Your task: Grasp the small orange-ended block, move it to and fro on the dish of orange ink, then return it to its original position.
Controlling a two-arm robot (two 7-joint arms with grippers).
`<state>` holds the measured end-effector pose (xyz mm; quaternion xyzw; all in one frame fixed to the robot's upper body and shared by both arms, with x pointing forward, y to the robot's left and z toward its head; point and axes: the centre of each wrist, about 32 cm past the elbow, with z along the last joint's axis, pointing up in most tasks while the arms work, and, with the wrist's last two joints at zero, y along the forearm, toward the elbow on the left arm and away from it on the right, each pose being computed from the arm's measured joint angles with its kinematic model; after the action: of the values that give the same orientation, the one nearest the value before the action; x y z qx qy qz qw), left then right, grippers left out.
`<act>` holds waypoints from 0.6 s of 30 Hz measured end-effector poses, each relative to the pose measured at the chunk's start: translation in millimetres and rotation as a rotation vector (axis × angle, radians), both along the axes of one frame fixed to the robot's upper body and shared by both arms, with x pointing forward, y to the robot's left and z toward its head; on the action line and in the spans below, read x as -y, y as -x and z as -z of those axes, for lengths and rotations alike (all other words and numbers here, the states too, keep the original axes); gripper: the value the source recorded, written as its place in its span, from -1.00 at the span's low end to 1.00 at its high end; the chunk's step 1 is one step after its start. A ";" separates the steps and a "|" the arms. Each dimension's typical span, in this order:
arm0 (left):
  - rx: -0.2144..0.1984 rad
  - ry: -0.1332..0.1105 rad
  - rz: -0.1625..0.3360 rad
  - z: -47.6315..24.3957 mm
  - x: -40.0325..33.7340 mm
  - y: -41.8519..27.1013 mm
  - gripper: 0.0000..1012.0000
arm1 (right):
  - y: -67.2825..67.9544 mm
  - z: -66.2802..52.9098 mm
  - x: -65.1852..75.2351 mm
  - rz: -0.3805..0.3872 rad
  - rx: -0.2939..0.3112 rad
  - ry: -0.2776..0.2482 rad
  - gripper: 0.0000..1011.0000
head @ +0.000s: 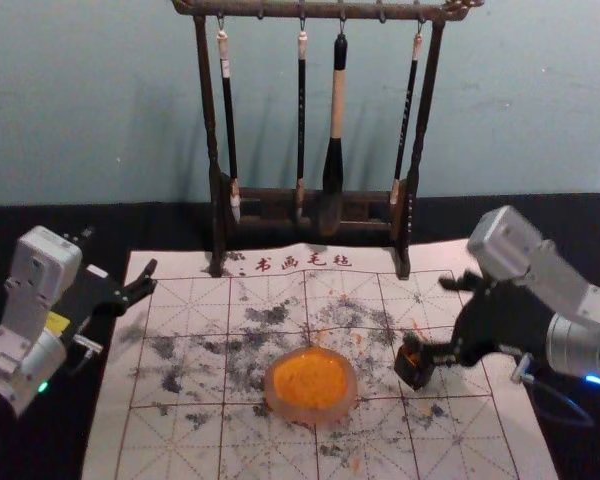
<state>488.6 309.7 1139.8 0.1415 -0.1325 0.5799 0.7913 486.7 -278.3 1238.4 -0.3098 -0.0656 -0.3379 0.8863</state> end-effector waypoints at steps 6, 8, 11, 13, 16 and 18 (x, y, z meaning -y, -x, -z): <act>0.000 0.000 0.000 0.0 0.0 0.0 0.98 | 12.0 15.4 -2.1 0.156 0.177 -0.138 0.98; 0.000 0.000 0.000 0.0 0.0 0.0 0.98 | 16.1 33.7 -5.9 0.269 0.281 -0.160 0.98; 0.000 0.000 0.000 0.0 0.0 0.0 0.98 | 18.6 59.8 -10.2 0.410 0.412 -0.162 0.98; 0.000 0.000 0.000 0.0 0.0 0.0 0.98 | 17.9 76.9 -10.4 0.490 0.465 -0.154 0.98; 0.000 0.000 0.000 0.0 0.0 0.0 0.98 | 16.9 93.3 -8.3 0.546 0.494 -0.127 0.98; 0.000 0.000 0.000 0.0 0.0 0.0 0.98 | 16.0 105.2 -4.7 0.577 0.502 -0.098 0.98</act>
<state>488.6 309.7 1139.8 0.1415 -0.1325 0.5799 0.7913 470.6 -273.7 1133.1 -0.1806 -0.1746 -0.6414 0.7249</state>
